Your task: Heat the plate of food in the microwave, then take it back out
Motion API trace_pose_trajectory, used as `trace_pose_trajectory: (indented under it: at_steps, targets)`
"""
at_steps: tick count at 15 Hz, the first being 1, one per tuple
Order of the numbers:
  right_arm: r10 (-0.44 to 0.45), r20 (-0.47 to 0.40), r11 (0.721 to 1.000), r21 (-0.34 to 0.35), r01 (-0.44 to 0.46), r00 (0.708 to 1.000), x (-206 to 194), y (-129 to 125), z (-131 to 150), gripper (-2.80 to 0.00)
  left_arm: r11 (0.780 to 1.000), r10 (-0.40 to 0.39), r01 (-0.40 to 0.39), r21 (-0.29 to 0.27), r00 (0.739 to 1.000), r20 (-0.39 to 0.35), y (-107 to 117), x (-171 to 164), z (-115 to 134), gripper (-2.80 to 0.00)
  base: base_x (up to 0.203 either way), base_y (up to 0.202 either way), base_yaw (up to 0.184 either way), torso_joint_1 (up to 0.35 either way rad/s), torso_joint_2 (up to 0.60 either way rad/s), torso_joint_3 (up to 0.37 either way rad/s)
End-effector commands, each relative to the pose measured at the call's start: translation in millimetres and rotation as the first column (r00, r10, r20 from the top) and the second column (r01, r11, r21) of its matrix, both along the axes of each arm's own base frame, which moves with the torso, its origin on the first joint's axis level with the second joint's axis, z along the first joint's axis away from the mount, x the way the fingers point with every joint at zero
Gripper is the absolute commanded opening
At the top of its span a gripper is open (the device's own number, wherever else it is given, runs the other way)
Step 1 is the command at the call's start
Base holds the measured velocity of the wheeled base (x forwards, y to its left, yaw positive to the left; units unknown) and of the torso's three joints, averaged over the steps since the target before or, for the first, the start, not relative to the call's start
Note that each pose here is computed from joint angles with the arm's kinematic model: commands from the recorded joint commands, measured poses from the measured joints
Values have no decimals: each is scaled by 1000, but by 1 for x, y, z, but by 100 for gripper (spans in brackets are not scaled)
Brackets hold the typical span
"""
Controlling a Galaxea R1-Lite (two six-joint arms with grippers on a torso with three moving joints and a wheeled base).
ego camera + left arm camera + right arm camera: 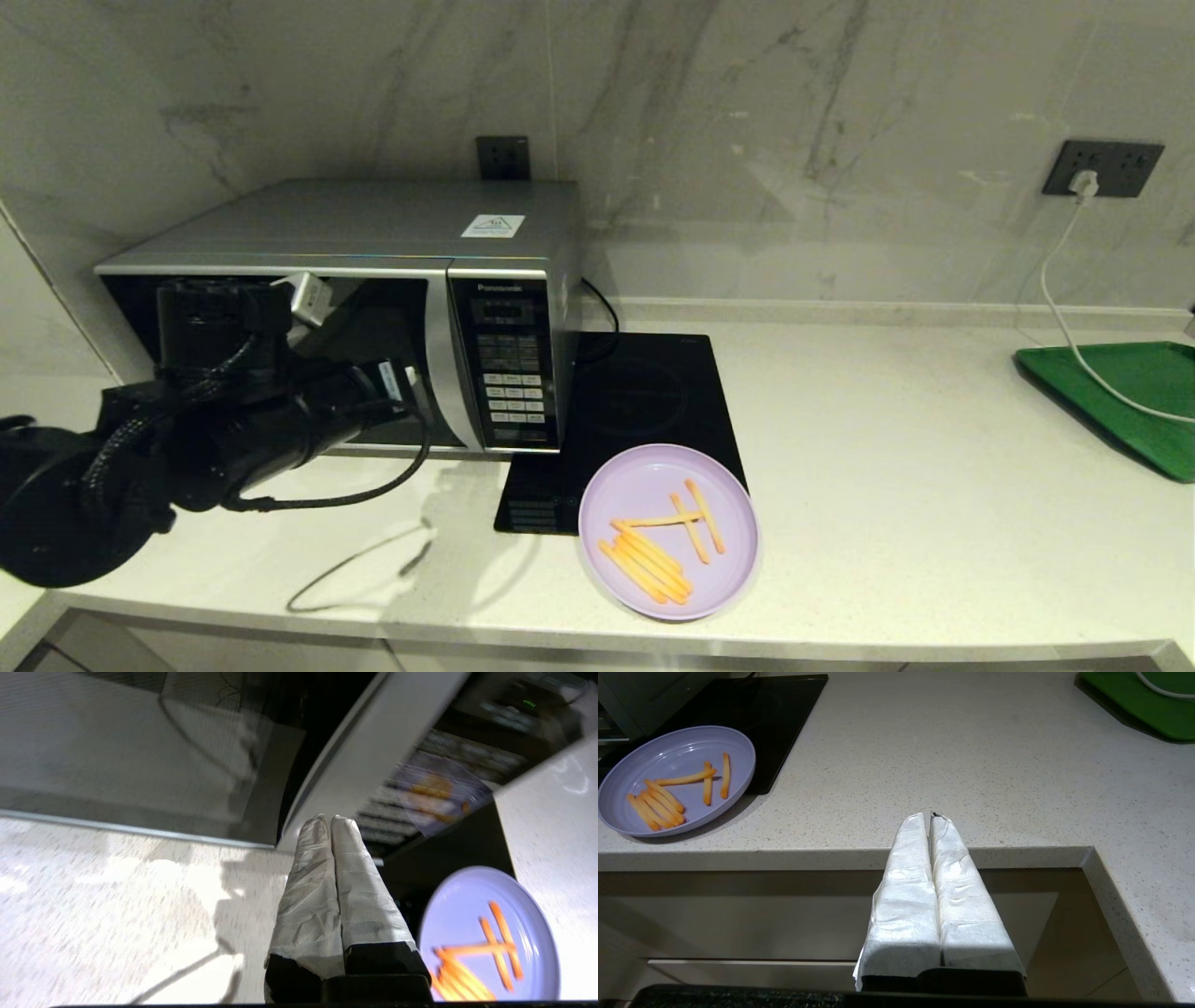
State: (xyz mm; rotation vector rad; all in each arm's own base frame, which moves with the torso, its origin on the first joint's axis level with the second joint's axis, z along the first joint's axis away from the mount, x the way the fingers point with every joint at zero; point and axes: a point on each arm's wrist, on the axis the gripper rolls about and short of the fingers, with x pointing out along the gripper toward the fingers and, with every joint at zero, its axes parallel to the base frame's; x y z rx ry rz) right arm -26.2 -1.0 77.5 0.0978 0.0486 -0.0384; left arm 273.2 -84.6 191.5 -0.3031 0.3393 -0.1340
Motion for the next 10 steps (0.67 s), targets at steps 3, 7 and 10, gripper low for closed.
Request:
trace_pose_trajectory:
  at_steps: [3, 7, 10]
  targets:
    - [1, -3, 1000, 1, -1, 1000, 0, 0, 0, -280, 1000, -1, 3, -19, 994, 108, 22, -69, 38, -280, 0, 0, 0, 0, 0, 0]
    - [1, -2, 1000, 1, -1, 1000, 0, 0, 0, -280, 1000, -12, 11, 7, 983, 181, 50, -156, 63, -280, 0, 0, 0, 0, 0, 0]
    - [1, -2, 1000, 1, -1, 1000, 0, 0, 0, -280, 998, 10, -22, 52, 974, 227, 75, -232, 60, -280, 0, 0, 0, 0, 0, 0]
